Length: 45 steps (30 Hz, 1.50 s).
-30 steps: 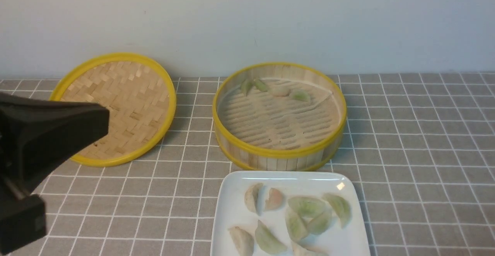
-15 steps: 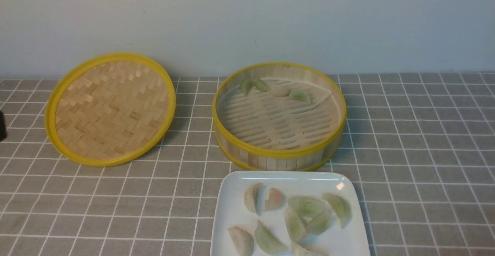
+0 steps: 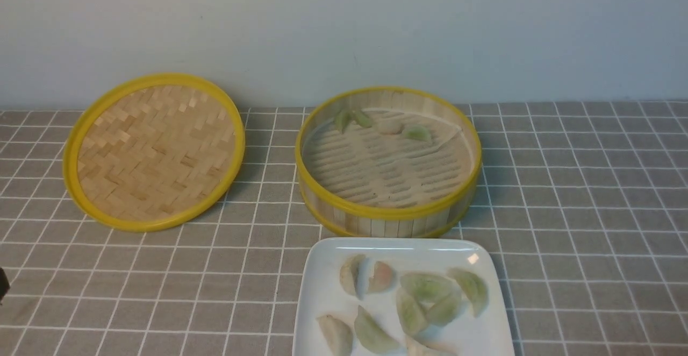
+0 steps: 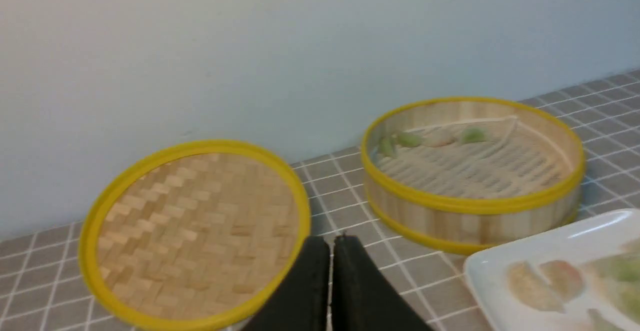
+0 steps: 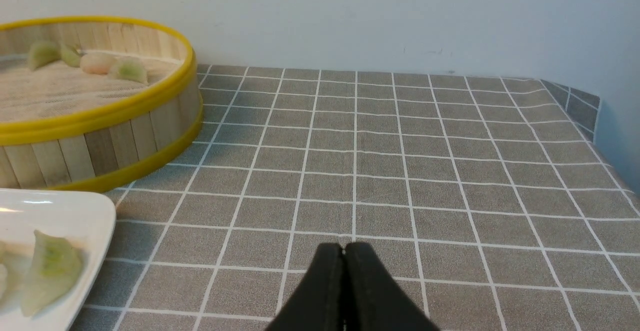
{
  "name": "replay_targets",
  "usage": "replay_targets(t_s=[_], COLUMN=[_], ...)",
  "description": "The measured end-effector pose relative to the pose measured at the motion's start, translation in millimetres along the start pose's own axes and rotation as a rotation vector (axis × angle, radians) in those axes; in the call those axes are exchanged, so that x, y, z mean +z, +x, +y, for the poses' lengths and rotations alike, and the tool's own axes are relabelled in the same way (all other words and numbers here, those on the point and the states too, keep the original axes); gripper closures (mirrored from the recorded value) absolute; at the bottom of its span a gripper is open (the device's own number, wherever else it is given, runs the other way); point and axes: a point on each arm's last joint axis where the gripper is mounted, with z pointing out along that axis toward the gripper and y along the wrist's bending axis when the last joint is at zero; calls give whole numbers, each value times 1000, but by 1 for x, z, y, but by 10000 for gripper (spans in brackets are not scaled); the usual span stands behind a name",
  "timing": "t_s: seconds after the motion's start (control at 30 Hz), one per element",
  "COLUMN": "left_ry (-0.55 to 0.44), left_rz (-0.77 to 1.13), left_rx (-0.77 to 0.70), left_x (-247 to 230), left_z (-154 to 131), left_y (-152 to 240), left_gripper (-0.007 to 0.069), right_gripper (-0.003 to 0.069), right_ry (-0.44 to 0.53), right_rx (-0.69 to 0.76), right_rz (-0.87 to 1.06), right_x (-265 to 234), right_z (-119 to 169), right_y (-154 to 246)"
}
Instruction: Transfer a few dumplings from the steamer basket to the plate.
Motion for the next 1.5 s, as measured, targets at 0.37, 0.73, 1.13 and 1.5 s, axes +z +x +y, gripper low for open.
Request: replay_targets(t_s=[0.37,0.73,1.13,1.5], left_ry=[-190,-179,-179,-179], left_rz=[111,203,204,204], left_rx=[-98,-108,-108,-107], left_x=[17,16,16,16], left_z=[4,3,3,3], left_y=[90,98,98,98], left_gripper=[630,630,630,630], right_gripper=[672,672,672,672], right_ry=[0,0,0,0], right_rx=[0,0,0,0], right_rz=[0,0,0,0], right_x=[0,0,0,0], right_z=[0,0,0,0], right_y=[0,0,0,0])
